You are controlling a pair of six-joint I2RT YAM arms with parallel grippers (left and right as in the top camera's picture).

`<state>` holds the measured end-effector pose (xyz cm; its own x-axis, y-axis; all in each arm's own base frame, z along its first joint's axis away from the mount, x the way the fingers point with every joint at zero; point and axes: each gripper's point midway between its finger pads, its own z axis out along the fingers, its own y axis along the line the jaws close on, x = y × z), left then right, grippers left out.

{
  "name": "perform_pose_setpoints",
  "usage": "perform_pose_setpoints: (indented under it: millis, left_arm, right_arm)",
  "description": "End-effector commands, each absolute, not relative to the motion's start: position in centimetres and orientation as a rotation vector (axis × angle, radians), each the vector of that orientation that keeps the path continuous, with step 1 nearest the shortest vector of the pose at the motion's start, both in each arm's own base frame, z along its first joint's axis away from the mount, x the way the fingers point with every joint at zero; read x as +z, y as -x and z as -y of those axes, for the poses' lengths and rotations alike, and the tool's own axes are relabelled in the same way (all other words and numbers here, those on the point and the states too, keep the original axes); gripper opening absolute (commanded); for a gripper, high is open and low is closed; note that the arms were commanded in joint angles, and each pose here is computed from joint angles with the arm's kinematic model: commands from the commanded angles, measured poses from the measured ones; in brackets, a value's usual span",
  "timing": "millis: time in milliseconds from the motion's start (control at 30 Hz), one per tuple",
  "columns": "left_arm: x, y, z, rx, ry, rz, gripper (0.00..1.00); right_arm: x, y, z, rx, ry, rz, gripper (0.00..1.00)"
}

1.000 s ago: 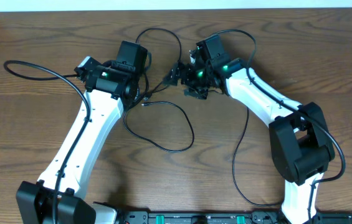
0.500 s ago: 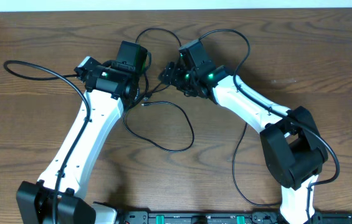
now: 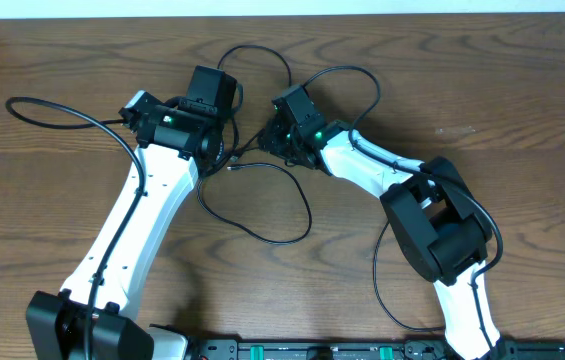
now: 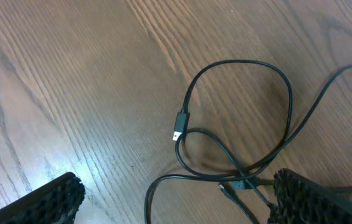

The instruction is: Untangle cables

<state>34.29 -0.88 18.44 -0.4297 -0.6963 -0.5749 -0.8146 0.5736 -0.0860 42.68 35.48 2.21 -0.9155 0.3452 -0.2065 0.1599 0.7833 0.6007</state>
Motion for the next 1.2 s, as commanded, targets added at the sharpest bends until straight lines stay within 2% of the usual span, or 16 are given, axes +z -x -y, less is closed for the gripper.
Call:
perform_pose_setpoints:
  millis: [0, 33, 67, 300, 433, 800, 933, 967, 1167]
  left_arm:
    - [18.7, -34.4, 0.8, 0.281, 1.195, -2.239, 0.97]
    - [18.7, -34.4, 0.8, 0.280, 1.195, -2.238, 0.98]
    - [18.7, -34.4, 0.8, 0.280, 1.195, -2.238, 0.98]
    - [18.7, -34.4, 0.8, 0.280, 1.195, -2.238, 0.97]
    - [18.7, -34.4, 0.8, 0.280, 1.195, -2.238, 0.97]
    - [18.7, -34.4, 0.8, 0.280, 1.195, -2.238, 0.98]
    - [18.7, -34.4, 0.8, 0.280, 1.195, -2.238, 0.98]
    - [18.7, -34.4, 0.8, 0.280, 1.195, -2.238, 0.98]
    - [18.7, -34.4, 0.8, 0.280, 1.195, -2.238, 0.98]
  right_arm:
    - [3.1, -42.5, -35.9, 0.918, -0.353, -2.678, 0.13]
    - [3.1, -42.4, -35.9, 0.931, -0.332, -2.686, 0.05]
    - [3.1, -42.2, -35.6, 0.955, -0.309, -2.705, 0.01]
    - [1.9, -42.5, -31.0, 0.894, -0.456, -2.804, 0.01]
    - [3.6, -43.5, -26.5, 0.826, -0.496, -2.809, 0.01]
    - [16.4, -45.5, -19.3, 0.717, -0.392, -2.538, 0.01]
    - [22.6, -44.7, -17.1, 0.613, -0.332, -2.390, 0.01]
    - [25.6, -43.9, -15.9, 0.571, -0.316, -2.319, 0.01]
    - [33.1, -40.9, -12.1, 0.528, -0.310, -2.146, 0.01]
